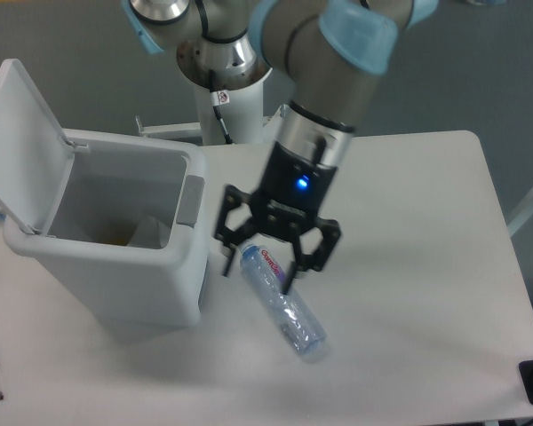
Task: Place the trash in the trash can
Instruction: 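Move the open gripper back over the clear water bottle, then rotate the wrist and lower the gripper around the bottle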
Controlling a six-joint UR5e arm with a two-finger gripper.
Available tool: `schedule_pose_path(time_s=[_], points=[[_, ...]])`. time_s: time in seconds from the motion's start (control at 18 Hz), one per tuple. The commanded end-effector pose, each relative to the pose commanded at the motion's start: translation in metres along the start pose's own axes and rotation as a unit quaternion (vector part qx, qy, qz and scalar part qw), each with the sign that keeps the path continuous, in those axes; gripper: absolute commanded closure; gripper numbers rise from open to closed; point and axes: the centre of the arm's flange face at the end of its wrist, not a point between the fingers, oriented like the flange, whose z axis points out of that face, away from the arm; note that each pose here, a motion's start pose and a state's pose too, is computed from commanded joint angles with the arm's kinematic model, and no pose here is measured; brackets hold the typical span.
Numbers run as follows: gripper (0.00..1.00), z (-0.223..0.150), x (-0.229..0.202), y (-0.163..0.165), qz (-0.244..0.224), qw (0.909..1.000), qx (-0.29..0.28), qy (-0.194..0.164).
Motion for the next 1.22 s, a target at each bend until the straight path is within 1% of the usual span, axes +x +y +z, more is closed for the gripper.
schedule_pose_path(time_s=[0.11,0.22,0.39,0.44,0.56,0.61,0.67,0.83,1.0,1.22], points=[[0.16,0.015,-0.01,0.004,-0.028,0.9992,-0.027,0.001],[0.16,0.033,-0.024,0.01,-0.047,0.9971,-0.058,-0.009],[0.16,0.058,-0.044,0.016,-0.08,0.9903,-0.111,-0.027],[0.16,0.07,-0.053,0.02,-0.087,0.9866,-0.134,-0.032],[0.16,0.091,-0.066,0.029,-0.102,0.976,-0.185,-0.05],[0.16,0.099,-0.069,0.031,-0.113,0.9698,-0.208,-0.06],[0.16,0.106,-0.068,0.029,-0.12,0.9658,-0.221,-0.064],[0.16,0.121,-0.068,0.017,-0.142,0.962,-0.223,-0.07],[0.16,0.138,-0.07,0.015,-0.149,0.9564,-0.237,-0.084],[0.16,0.169,-0.072,0.005,-0.177,0.9444,-0.249,-0.122]])
